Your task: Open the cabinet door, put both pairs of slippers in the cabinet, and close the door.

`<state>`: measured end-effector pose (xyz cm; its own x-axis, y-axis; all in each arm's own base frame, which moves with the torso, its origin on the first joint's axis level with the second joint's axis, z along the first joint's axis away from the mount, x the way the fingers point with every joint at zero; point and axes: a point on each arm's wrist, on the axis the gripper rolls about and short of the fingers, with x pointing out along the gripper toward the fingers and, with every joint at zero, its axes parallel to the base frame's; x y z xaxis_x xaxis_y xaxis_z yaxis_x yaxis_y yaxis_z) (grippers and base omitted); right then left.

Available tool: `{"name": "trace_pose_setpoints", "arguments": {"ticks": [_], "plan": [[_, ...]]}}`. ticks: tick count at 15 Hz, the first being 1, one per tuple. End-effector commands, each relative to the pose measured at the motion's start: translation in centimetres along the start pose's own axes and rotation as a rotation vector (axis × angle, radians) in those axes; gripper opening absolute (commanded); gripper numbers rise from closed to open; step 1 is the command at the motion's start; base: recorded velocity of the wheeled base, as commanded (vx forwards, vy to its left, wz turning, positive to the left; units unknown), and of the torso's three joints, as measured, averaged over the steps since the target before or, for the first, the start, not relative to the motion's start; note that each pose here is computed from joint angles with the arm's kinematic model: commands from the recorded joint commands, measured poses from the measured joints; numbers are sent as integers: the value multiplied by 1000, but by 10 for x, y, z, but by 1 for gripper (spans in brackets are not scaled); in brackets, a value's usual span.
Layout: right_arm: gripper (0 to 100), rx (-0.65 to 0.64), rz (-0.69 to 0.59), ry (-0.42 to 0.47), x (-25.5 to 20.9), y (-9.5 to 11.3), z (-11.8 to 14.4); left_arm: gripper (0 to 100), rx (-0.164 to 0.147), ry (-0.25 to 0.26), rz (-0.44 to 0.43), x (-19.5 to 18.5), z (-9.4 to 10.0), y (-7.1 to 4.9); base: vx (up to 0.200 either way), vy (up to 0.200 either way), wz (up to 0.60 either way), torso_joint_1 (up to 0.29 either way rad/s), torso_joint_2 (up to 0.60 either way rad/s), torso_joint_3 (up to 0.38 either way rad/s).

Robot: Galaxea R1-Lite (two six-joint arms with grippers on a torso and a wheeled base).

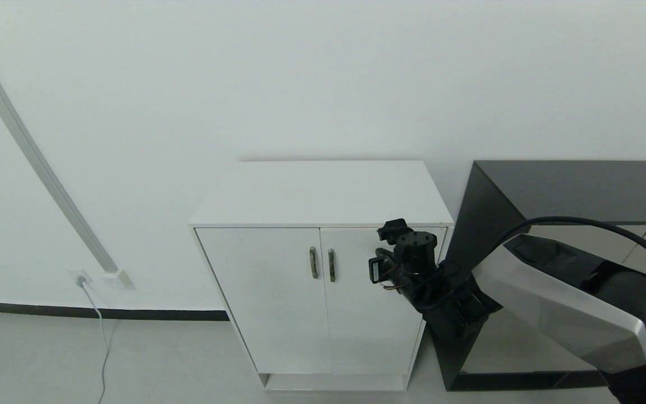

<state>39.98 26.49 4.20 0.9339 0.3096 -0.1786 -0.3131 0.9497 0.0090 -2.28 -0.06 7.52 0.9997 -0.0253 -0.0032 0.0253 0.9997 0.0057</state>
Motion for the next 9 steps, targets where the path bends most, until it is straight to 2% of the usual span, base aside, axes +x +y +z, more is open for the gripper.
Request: {"name": "trace_pose_setpoints", "arguments": {"ticks": [1, 9], "plan": [[0, 2, 1, -7, 1, 0, 2, 0, 0, 0, -1, 0, 0, 0, 0, 0, 0, 0, 0, 0], [0, 2, 0, -14, 3, 1, 3, 0, 0, 1, 1, 0, 0, 0, 0, 0, 0, 0, 0, 0]]}}
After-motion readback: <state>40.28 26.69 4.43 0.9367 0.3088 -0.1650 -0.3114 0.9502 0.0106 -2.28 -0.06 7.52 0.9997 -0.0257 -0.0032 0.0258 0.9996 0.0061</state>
